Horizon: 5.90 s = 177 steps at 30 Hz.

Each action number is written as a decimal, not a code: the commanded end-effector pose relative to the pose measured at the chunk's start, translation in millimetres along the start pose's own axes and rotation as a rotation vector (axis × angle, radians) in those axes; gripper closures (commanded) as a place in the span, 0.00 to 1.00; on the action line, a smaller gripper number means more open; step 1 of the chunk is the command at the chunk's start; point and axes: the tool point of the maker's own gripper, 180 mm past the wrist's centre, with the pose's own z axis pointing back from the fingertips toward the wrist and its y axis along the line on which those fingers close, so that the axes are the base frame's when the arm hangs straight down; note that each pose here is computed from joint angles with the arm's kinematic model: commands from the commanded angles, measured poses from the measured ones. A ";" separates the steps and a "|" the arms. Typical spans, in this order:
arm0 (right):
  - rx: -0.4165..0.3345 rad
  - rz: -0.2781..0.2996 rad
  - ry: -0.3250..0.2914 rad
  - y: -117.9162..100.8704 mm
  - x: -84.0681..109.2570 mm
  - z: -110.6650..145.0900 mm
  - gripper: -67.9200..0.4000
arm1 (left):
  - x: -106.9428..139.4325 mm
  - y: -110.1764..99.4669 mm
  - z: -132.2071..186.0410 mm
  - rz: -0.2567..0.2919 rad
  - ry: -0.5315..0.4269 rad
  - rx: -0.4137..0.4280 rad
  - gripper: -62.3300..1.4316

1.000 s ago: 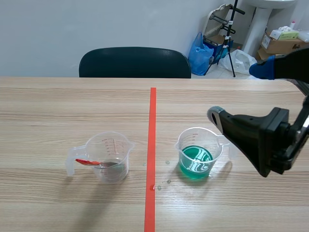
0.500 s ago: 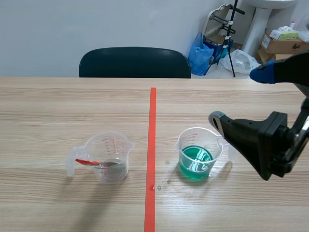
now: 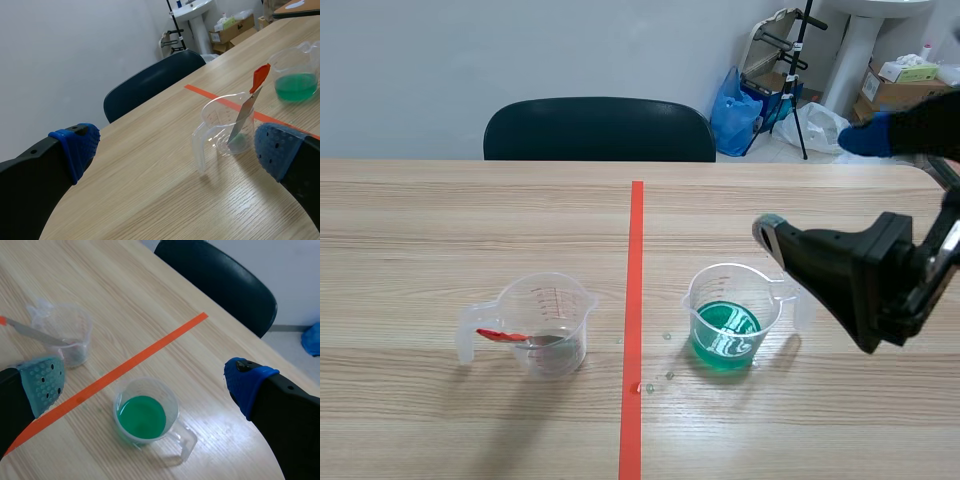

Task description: Do the redox reaction experiment

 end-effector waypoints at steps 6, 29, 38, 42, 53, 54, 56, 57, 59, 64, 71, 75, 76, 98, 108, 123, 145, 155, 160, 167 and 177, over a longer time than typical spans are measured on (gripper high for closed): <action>0.086 0.004 -0.065 9.3 8.8 -13.5 0.00 | 6.9 3.8 -3.2 -0.013 -0.028 0.008 0.00; 0.509 0.071 -0.206 100.4 1.3 -89.1 0.00 | 6.9 3.9 -3.2 -0.013 -0.028 0.008 0.00; 0.577 0.125 -0.238 138.2 -5.5 -113.9 0.00 | 6.8 3.9 -3.2 -0.013 -0.028 0.008 0.00; 0.569 0.154 -0.251 143.1 -3.9 -123.4 0.00 | 6.8 3.9 -3.2 -0.013 -0.028 0.008 0.00; 0.536 0.183 -0.262 143.2 -1.3 -130.4 0.39 | 6.8 3.9 -3.2 -0.013 -0.028 0.008 0.00; 0.536 0.183 -0.262 143.2 -1.3 -130.4 0.43 | 6.8 3.9 -3.2 -0.013 -0.028 0.008 0.00; 0.537 0.181 -0.269 143.3 0.0 -130.0 0.51 | 6.8 3.9 -3.2 -0.013 -0.028 0.008 0.00; 0.538 0.180 -0.274 143.4 0.9 -129.7 0.53 | 6.8 3.9 -3.2 -0.013 -0.028 0.008 0.00; 0.539 0.177 -0.286 143.6 2.9 -129.1 0.57 | 6.8 3.9 -3.2 -0.013 -0.028 0.008 0.00; 0.540 0.172 -0.300 144.9 6.3 -129.3 0.64 | 6.8 3.9 -3.2 -0.013 -0.028 0.008 0.00; 0.541 0.168 -0.306 146.1 8.3 -129.9 0.94 | 6.8 3.9 -3.2 -0.013 -0.028 0.008 0.00; 0.541 0.168 -0.306 146.1 8.3 -129.9 0.98 | 6.8 3.9 -3.2 -0.013 -0.028 0.008 0.00; 0.541 0.168 -0.307 146.1 8.6 -129.8 0.98 | 6.8 3.9 -3.2 -0.013 -0.028 0.008 0.00; 0.541 0.084 -0.221 112.5 42.2 -147.3 0.98 | 6.9 3.9 -3.2 -0.013 -0.028 0.008 0.00; 0.531 0.093 -0.204 115.1 66.0 -141.0 0.98 | 6.9 3.9 -3.2 -0.013 -0.028 0.008 0.00; 0.499 0.066 -0.235 103.7 108.5 -133.8 0.98 | 6.9 3.9 -3.2 -0.013 -0.028 0.008 0.00; 0.482 0.084 -0.252 103.1 137.2 -120.4 0.98 | 6.9 3.9 -3.2 -0.013 -0.028 0.008 0.00; 0.482 0.084 -0.253 103.1 137.3 -120.3 0.98 | 6.9 3.9 -3.2 -0.013 -0.028 0.008 0.00; 0.482 0.084 -0.253 103.1 137.3 -120.3 0.98 | 6.9 3.9 -3.2 -0.013 -0.028 0.008 0.00; 0.482 0.083 -0.254 103.1 137.4 -120.3 0.98 | 6.9 3.9 -3.2 -0.013 -0.028 0.008 0.00; 0.483 0.082 -0.261 103.2 138.5 -120.0 0.98 | 6.9 3.9 -3.2 -0.013 -0.028 0.008 0.00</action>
